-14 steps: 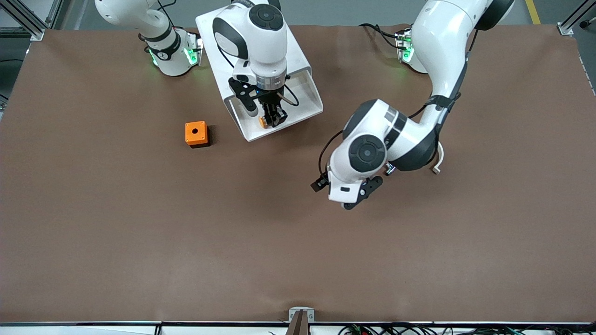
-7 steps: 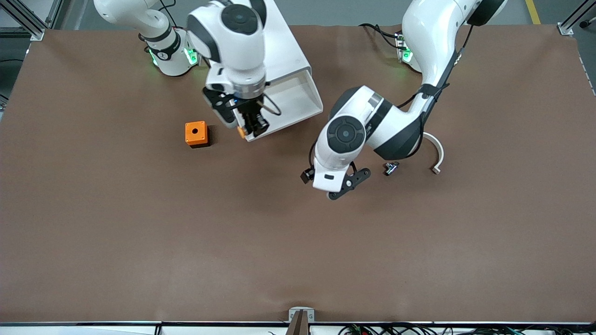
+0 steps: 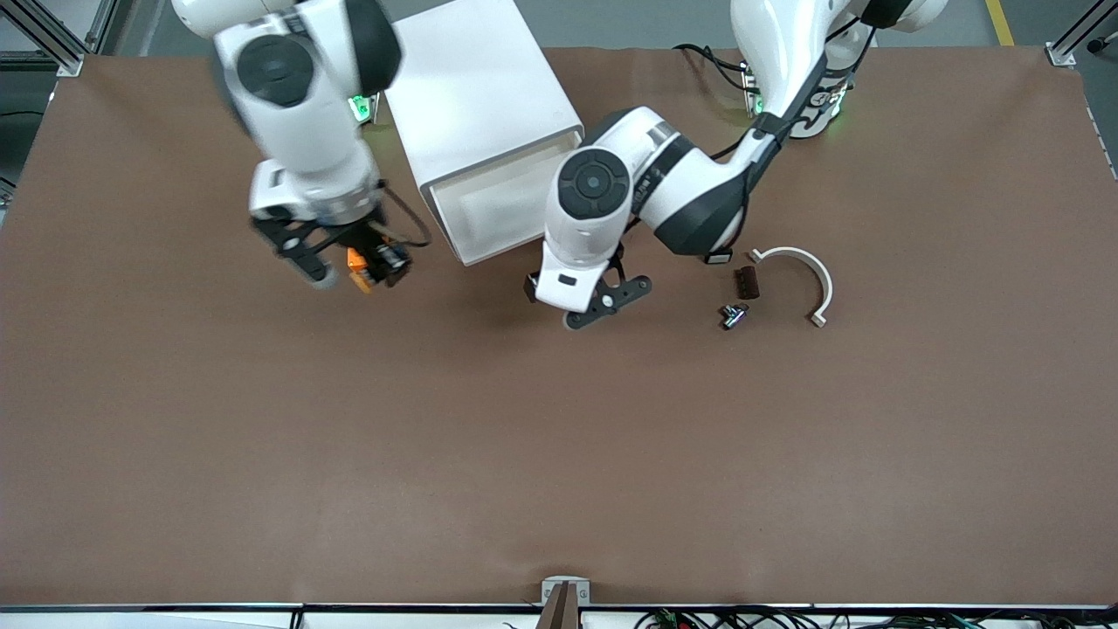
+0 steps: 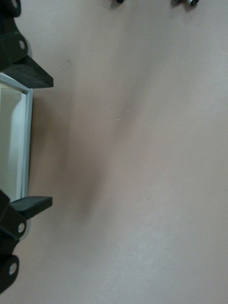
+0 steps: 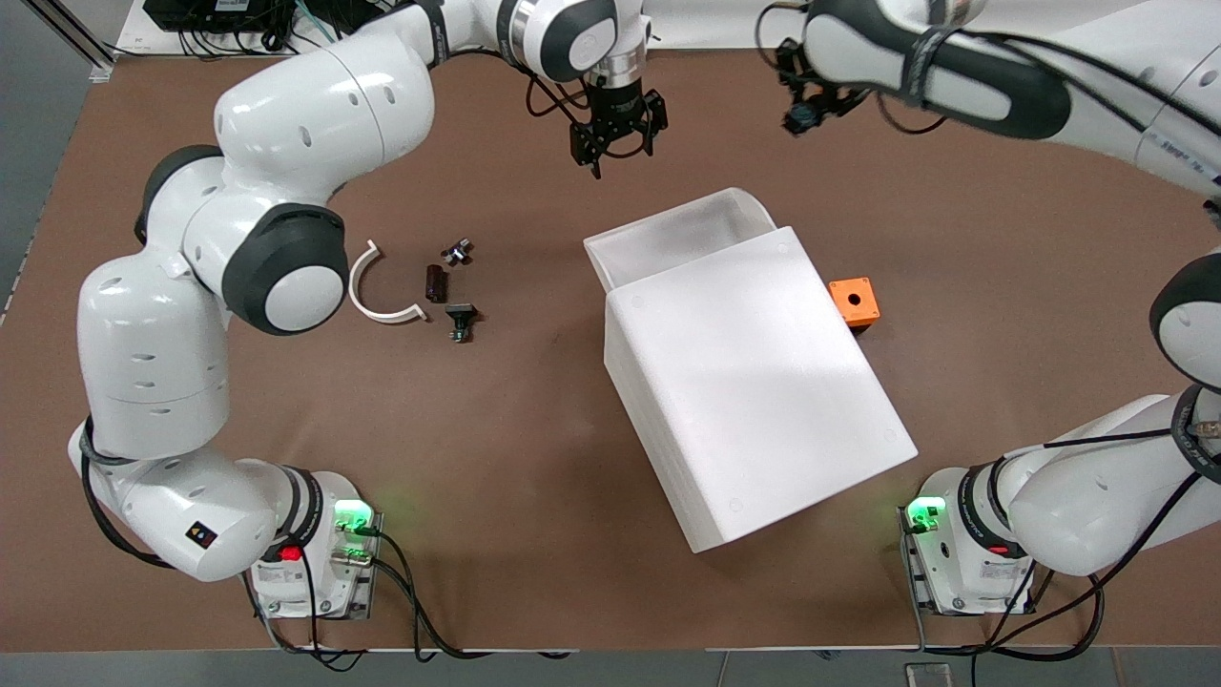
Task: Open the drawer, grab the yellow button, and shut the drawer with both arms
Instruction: 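Lift the button out with the right gripper while the left gripper pushes drawer, then push the drawer shut with the left gripper while the right gripper lowers button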
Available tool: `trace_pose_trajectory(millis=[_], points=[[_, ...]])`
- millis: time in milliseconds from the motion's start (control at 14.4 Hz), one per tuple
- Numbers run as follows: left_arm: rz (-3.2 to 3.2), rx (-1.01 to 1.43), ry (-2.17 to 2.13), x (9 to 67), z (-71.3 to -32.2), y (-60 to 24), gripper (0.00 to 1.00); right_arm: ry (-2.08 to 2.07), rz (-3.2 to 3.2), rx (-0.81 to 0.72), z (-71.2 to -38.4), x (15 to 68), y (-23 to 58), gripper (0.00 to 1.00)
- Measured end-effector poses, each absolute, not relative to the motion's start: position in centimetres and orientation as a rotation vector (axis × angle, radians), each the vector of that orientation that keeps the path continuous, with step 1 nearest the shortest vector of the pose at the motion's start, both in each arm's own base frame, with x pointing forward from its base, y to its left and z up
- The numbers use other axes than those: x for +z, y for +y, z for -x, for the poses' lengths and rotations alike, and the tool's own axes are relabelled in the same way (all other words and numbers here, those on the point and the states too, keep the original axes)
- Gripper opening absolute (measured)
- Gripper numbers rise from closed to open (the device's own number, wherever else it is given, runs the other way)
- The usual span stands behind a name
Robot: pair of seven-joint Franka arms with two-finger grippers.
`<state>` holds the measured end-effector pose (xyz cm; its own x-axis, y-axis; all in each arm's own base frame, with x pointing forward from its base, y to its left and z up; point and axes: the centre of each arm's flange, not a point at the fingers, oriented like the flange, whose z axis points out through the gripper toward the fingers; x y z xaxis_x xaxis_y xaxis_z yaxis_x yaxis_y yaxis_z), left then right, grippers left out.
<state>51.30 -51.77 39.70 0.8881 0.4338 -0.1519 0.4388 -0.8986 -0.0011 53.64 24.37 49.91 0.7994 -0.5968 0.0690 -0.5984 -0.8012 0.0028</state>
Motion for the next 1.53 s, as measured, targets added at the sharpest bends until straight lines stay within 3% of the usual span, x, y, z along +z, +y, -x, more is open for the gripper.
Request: trace_pose_trajectory(millis=[278, 765, 1183, 1530], points=[[-3.062, -0.260, 0.635, 38.0, -48.5, -53.7, 1.00, -0.709, -3.023, 0.059, -57.2, 49.8, 13.7, 0.41], [-3.083, -0.291, 0.515, 37.3, -44.0, -57.2, 1.00, -0.309, -3.088, 0.048, -59.8, 47.9, 0.6, 0.41], [-3.036, -0.466, 0.512, 36.4, -41.4, -58.6, 1.00, -0.010, -3.118, 0.029, -61.4, 39.9, -9.7, 0.41], [-2.962, -0.646, 0.564, 35.5, -40.1, -59.0, 1.00, 0.082, -3.105, 0.012, -62.4, 31.9, -13.4, 0.41]])
